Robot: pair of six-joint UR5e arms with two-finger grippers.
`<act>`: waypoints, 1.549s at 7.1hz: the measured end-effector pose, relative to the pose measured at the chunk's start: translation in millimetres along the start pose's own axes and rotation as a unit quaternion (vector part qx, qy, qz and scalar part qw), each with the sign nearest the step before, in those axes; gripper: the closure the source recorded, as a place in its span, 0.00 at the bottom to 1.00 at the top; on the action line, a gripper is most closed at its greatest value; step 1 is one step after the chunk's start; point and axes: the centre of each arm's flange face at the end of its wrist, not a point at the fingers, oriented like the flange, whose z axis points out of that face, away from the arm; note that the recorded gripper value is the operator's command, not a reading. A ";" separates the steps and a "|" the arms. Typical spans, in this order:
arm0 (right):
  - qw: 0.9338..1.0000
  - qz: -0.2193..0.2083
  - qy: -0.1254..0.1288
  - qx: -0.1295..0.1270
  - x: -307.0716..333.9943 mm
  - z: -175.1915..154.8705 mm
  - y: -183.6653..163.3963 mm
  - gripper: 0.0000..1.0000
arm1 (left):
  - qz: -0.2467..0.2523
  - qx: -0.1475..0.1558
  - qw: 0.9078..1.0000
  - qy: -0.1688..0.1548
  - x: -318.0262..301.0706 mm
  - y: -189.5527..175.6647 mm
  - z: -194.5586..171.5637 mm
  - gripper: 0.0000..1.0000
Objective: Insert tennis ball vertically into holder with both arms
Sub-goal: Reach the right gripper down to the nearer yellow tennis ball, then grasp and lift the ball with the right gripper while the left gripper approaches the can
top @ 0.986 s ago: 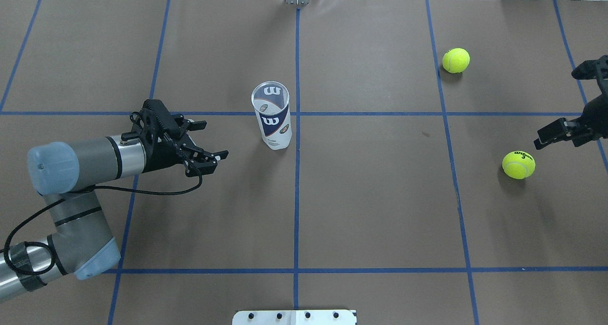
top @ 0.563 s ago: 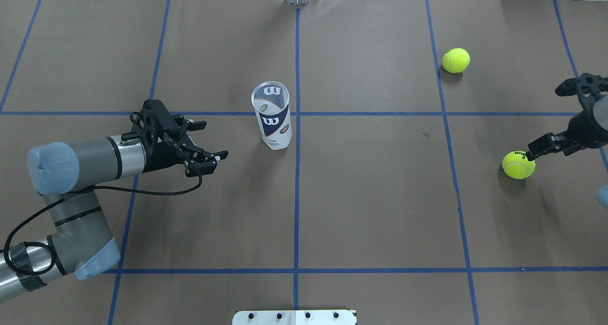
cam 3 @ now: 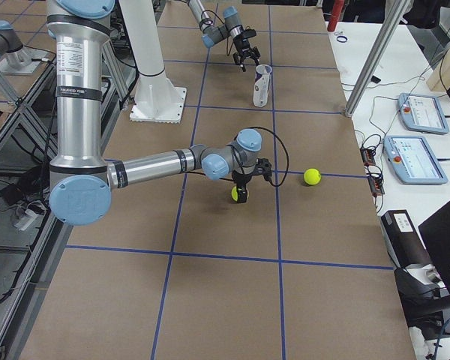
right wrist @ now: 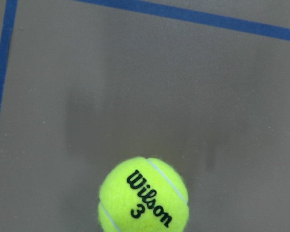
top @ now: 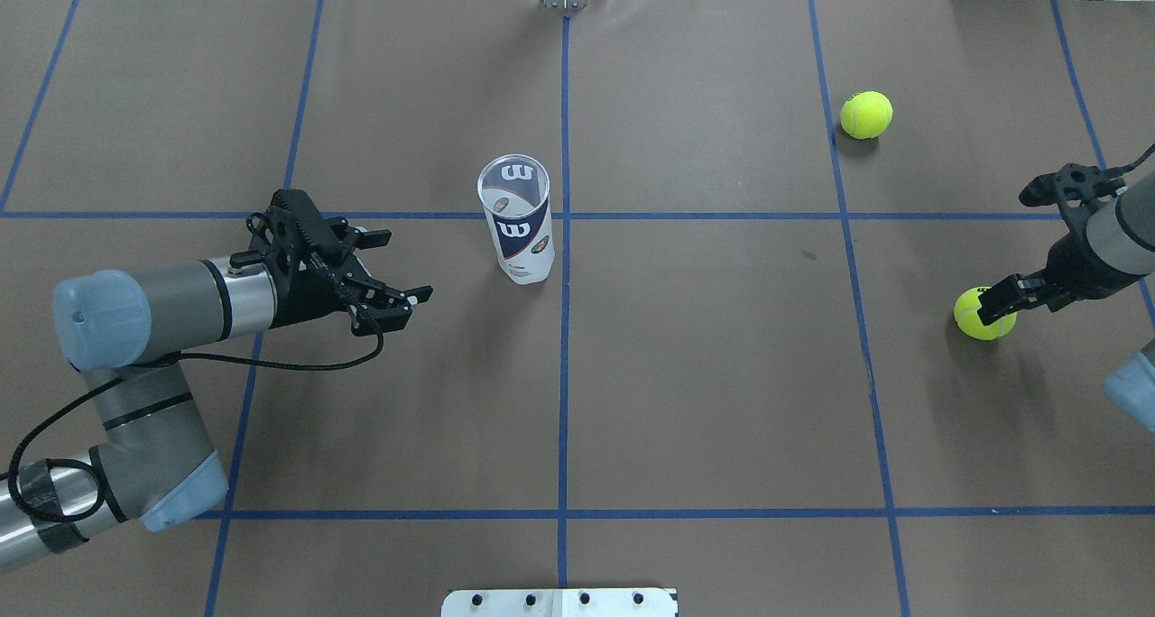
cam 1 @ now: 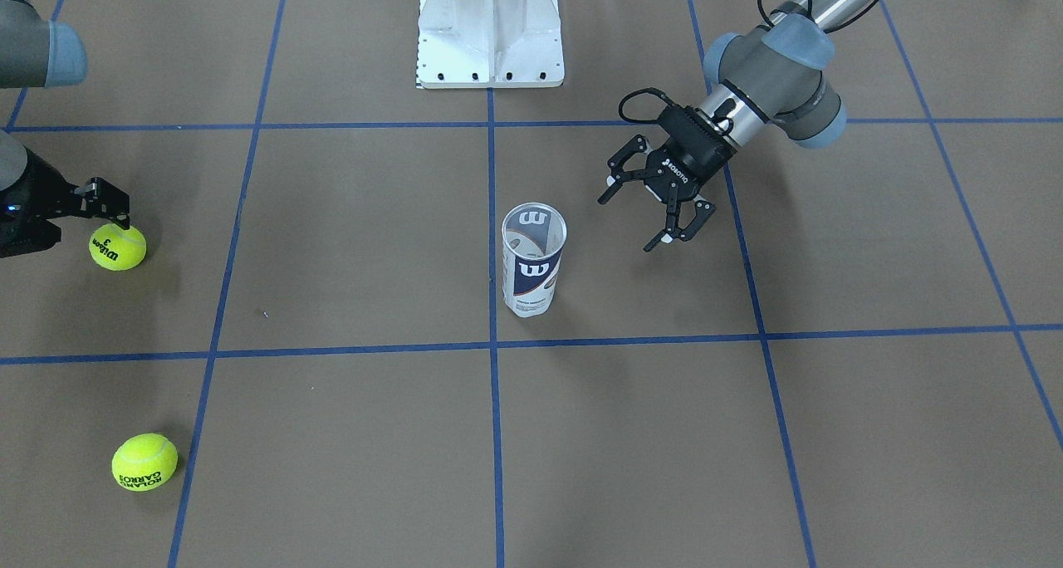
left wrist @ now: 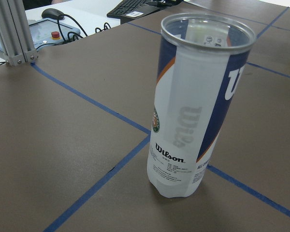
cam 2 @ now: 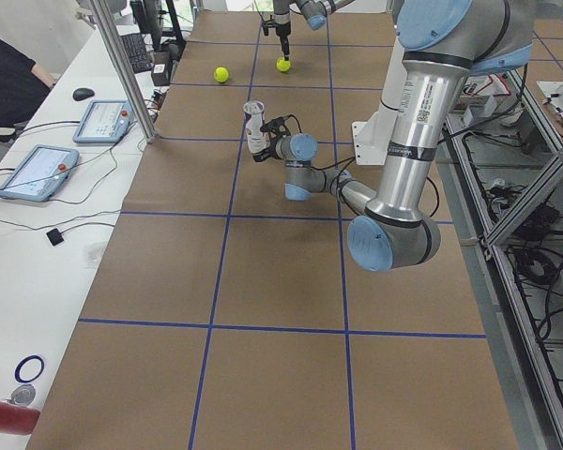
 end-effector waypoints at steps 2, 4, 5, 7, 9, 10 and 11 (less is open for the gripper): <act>1.000 -0.007 0.010 -0.005 -7.6 15.2 -7.8 0.00 | 0.000 0.003 1.000 0.001 0.0 -1.2 -0.6 0.00; 1.000 -0.013 0.014 -0.009 -14.9 23.9 -13.5 0.00 | 0.000 0.003 1.000 0.000 -0.5 -0.8 -0.8 0.00; 1.000 -0.015 0.013 -0.009 -17.4 25.9 -16.2 0.00 | 0.000 0.003 1.000 0.000 -0.8 -0.3 -1.0 0.00; 1.000 -0.014 0.015 -0.013 -16.7 30.6 -17.9 0.16 | 0.000 0.001 1.000 -0.001 -1.7 1.4 -1.6 0.00; 1.000 -0.014 0.016 -0.014 -16.7 32.0 -18.5 0.83 | 0.001 0.001 1.000 -0.001 -1.9 1.9 -1.8 0.00; 1.000 -0.017 0.013 -0.011 -21.0 28.8 -20.4 1.00 | 0.001 0.001 1.000 -0.001 -1.9 1.9 -1.8 0.00; 1.000 -0.022 0.004 -0.001 -29.7 16.8 -25.3 1.00 | 0.001 0.001 1.000 -0.001 -1.6 1.3 -1.9 0.01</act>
